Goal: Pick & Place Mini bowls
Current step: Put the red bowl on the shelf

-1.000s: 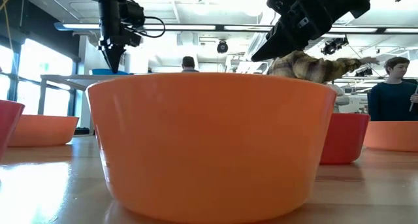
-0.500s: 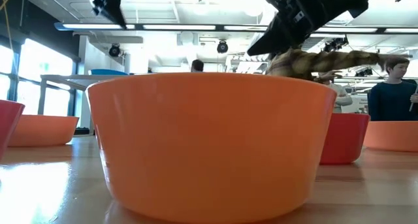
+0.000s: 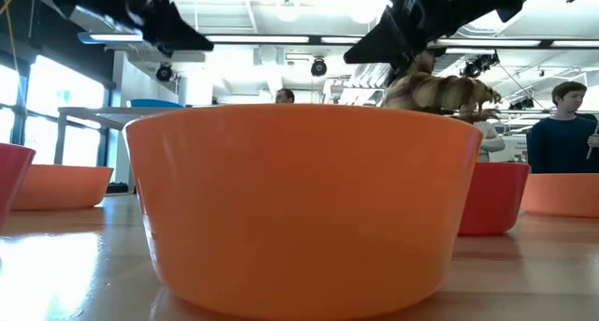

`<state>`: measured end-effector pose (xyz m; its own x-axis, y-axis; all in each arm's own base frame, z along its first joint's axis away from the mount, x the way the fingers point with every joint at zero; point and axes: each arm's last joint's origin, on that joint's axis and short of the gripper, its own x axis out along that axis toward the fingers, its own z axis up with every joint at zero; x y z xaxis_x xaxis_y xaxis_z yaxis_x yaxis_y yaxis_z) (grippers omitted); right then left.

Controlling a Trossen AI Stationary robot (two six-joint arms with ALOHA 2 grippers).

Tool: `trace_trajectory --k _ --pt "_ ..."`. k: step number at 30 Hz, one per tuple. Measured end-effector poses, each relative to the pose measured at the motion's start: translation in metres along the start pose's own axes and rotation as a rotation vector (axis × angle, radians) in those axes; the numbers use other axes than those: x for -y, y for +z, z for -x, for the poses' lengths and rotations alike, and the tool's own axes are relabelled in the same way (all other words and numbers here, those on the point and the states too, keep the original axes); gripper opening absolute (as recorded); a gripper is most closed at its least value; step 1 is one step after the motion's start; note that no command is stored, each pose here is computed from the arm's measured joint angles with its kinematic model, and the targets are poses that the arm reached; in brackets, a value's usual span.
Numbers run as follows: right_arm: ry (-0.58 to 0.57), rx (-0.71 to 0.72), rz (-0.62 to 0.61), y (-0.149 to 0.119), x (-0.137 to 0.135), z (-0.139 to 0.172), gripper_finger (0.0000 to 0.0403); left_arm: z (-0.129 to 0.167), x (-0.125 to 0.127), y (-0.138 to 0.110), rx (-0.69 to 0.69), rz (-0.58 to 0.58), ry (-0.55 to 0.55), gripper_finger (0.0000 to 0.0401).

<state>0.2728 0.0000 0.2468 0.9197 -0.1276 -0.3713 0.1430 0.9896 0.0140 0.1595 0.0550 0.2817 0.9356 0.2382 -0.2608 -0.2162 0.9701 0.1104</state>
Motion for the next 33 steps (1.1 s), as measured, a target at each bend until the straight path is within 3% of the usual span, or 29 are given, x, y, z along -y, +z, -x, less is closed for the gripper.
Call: trace_trajectory --k 5,13,22,33 --pt "-0.046 0.049 0.005 0.004 -0.007 0.001 0.0001 -0.005 0.019 -0.010 0.005 -0.031 -0.021 0.0001" --pt "0.007 0.124 0.010 0.010 -0.023 0.005 0.0001 -0.009 0.047 -0.009 0.067 -0.071 -0.146 0.0001" --pt "0.014 0.070 0.055 -0.009 -0.032 -0.023 0.0001 -0.033 0.077 -0.028 -0.124 -0.016 -0.153 0.0001" --pt "0.062 0.089 0.131 -0.025 -0.024 -0.054 0.0000 -0.057 0.102 -0.021 -0.371 0.040 -0.162 0.0003"
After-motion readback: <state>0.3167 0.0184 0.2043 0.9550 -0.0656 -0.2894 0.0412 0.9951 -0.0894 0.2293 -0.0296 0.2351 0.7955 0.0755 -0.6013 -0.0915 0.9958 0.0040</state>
